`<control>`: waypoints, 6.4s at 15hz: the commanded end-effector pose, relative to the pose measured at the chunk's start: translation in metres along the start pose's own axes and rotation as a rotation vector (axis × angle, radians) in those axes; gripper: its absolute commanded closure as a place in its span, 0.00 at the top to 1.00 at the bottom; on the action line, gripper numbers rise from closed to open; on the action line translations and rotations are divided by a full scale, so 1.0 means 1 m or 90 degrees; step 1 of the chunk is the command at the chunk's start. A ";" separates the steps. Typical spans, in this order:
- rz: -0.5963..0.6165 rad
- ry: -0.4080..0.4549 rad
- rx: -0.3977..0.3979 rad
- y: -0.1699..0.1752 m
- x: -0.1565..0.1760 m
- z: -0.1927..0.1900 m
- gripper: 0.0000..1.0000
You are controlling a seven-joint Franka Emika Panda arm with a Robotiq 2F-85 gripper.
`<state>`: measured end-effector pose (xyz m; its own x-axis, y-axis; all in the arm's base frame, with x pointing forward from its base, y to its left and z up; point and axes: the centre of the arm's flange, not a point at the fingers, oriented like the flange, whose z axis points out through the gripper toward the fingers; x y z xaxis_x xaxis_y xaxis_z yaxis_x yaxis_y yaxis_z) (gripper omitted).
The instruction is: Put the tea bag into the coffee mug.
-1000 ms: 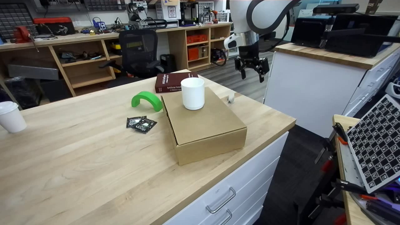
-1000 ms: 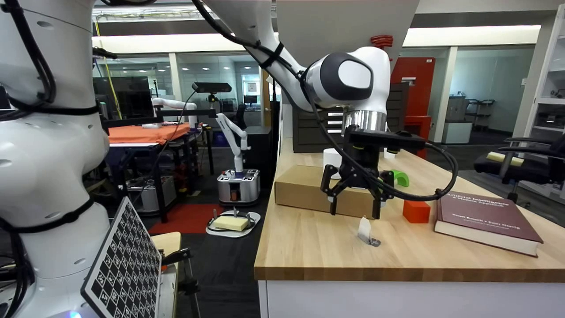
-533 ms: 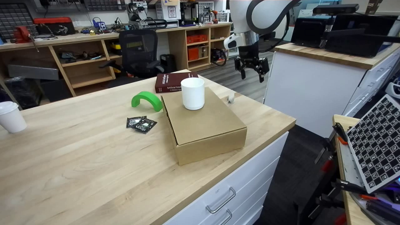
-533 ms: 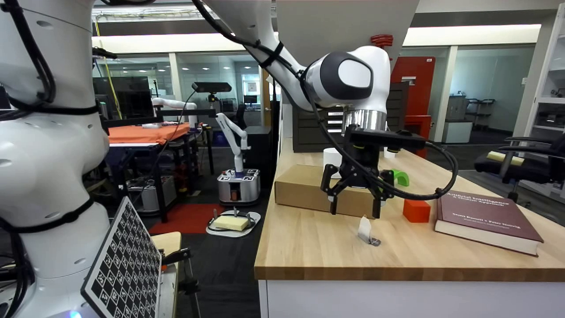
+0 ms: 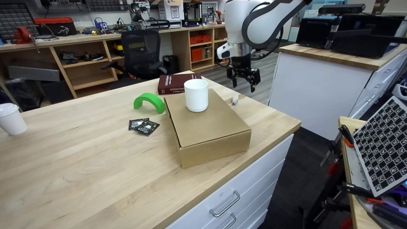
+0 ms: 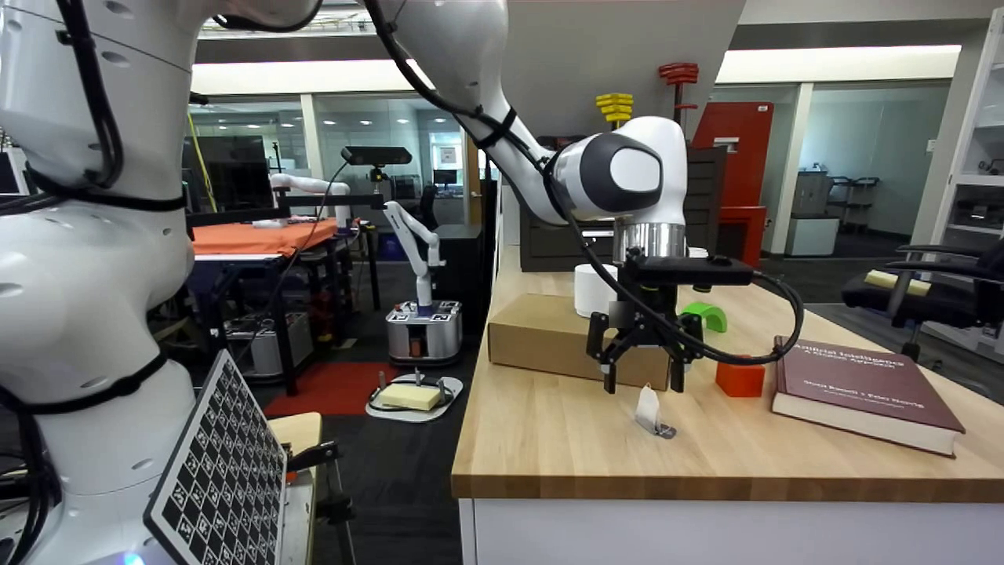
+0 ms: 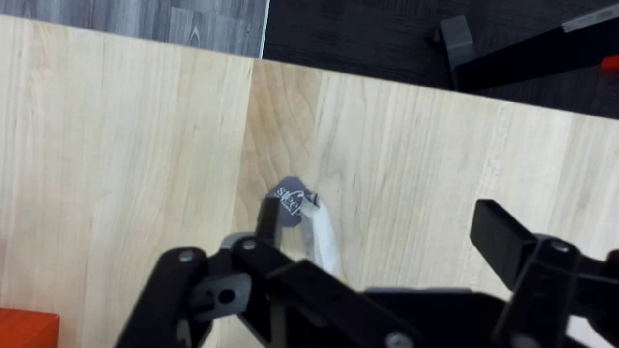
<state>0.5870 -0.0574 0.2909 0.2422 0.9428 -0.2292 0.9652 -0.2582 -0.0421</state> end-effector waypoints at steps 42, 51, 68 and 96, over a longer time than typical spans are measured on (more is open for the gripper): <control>0.017 0.024 0.009 0.039 0.023 0.040 0.89; 0.021 0.029 0.009 0.040 0.016 0.039 0.67; 0.041 0.035 -0.022 0.051 0.005 0.021 0.02; 0.254 0.072 -0.137 0.046 0.016 -0.118 0.02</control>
<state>0.6574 -0.0412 0.3846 0.5560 0.8290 -0.0605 0.8129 -0.5271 0.2478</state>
